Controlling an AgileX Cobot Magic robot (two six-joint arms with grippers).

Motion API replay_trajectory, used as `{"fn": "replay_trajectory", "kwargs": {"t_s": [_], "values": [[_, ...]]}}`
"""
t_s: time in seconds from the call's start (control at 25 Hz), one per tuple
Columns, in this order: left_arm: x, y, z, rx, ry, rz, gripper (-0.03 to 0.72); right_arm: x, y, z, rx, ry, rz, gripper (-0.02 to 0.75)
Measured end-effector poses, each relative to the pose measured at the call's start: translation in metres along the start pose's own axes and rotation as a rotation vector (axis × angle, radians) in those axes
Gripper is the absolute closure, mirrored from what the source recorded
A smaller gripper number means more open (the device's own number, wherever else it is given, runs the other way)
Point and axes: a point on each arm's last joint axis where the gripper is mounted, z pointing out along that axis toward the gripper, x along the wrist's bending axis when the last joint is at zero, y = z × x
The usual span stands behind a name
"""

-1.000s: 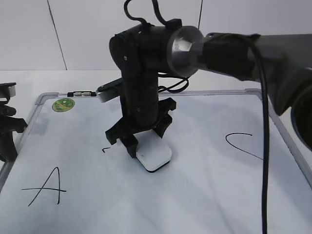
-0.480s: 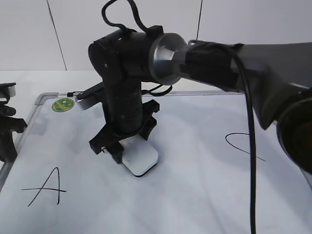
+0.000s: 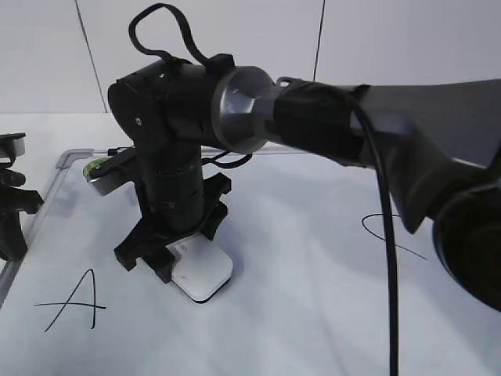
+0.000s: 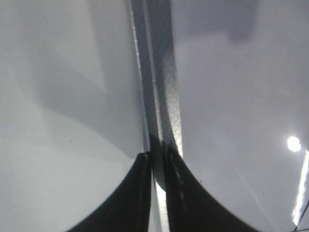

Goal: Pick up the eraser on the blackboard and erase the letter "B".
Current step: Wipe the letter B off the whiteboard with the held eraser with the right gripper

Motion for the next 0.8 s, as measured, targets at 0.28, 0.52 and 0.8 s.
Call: {"fn": "replay_trajectory", "kwargs": {"t_s": [0.28, 0.52, 0.8], "values": [[0.0, 0.0, 0.0, -0.001, 0.003, 0.002, 0.636, -0.005, 0.007, 0.003, 0.028, -0.012, 0.041, 0.215], [0.0, 0.0, 0.0, -0.003, 0.004, 0.002, 0.636, -0.02, 0.01, 0.006, 0.026, 0.022, 0.123, 0.215], [0.0, 0.0, 0.0, -0.005, 0.002, 0.001, 0.636, -0.082, 0.01, 0.006, -0.046, 0.03, 0.289, 0.215]]}}
